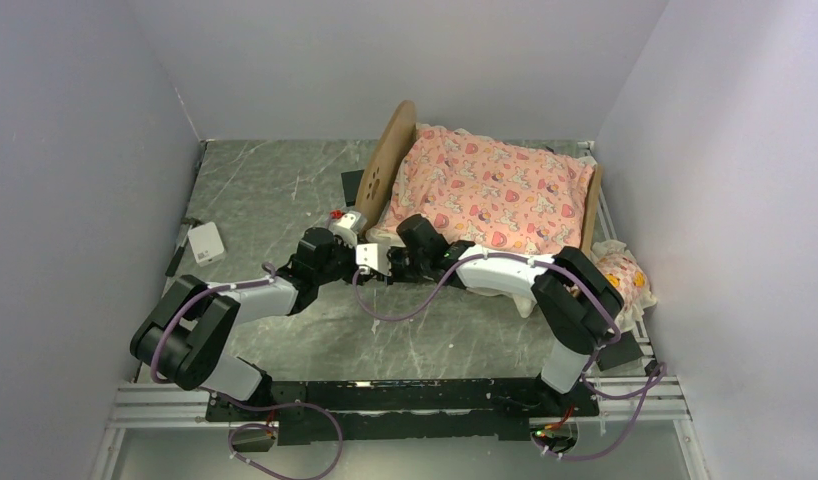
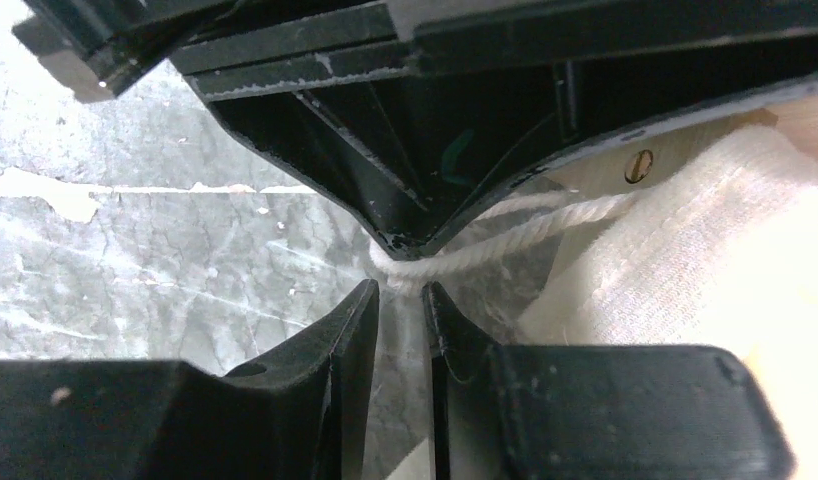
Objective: Set up the pet bed
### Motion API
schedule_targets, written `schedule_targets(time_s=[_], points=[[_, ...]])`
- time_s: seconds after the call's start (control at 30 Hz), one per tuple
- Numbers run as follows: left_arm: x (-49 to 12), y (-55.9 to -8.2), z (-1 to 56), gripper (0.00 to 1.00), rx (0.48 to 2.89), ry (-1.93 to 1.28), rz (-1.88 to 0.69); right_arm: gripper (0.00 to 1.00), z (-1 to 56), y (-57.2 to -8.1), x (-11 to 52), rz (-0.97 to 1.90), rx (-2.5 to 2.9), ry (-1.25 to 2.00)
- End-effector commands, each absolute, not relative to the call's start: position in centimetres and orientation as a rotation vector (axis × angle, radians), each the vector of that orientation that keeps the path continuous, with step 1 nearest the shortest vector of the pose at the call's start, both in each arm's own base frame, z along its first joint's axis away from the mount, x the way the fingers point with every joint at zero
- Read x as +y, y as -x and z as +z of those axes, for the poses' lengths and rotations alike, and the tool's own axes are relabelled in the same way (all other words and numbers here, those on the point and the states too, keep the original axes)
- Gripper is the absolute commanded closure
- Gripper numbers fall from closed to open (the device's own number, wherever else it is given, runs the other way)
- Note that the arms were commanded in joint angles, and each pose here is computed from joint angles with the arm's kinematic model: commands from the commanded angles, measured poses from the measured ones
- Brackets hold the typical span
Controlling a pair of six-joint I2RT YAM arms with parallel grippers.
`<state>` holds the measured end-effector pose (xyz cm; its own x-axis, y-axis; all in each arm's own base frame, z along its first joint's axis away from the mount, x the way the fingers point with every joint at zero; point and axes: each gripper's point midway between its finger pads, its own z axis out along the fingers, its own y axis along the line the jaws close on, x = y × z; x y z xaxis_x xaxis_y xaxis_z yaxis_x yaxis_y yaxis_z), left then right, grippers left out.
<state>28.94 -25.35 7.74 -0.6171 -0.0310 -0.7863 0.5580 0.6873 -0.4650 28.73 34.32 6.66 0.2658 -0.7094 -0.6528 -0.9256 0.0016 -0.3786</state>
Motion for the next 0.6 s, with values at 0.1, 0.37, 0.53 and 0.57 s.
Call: schedule_targets(time_s=[0.1,0.37,0.53,0.57], points=[[-26.0,-29.9,10.1,1.0,1.996,-0.437,-0.916,0.73,7.4,-30.2,34.2,0.295,1.455,1.786],[-26.2,-29.8,10.2,1.0,1.991,-0.442,-0.93,0.74,8.1,-30.6,34.9,0.308,1.433,1.744],[-26.3,-29.6,10.2,1.0,1.986,-0.448,-0.94,0.75,8.5,-31.1,35.3,0.308,1.422,1.702],[-26.3,-29.6,10.3,1.0,1.984,-0.449,-0.943,0.75,8.6,-31.2,35.3,0.307,1.423,1.695]])
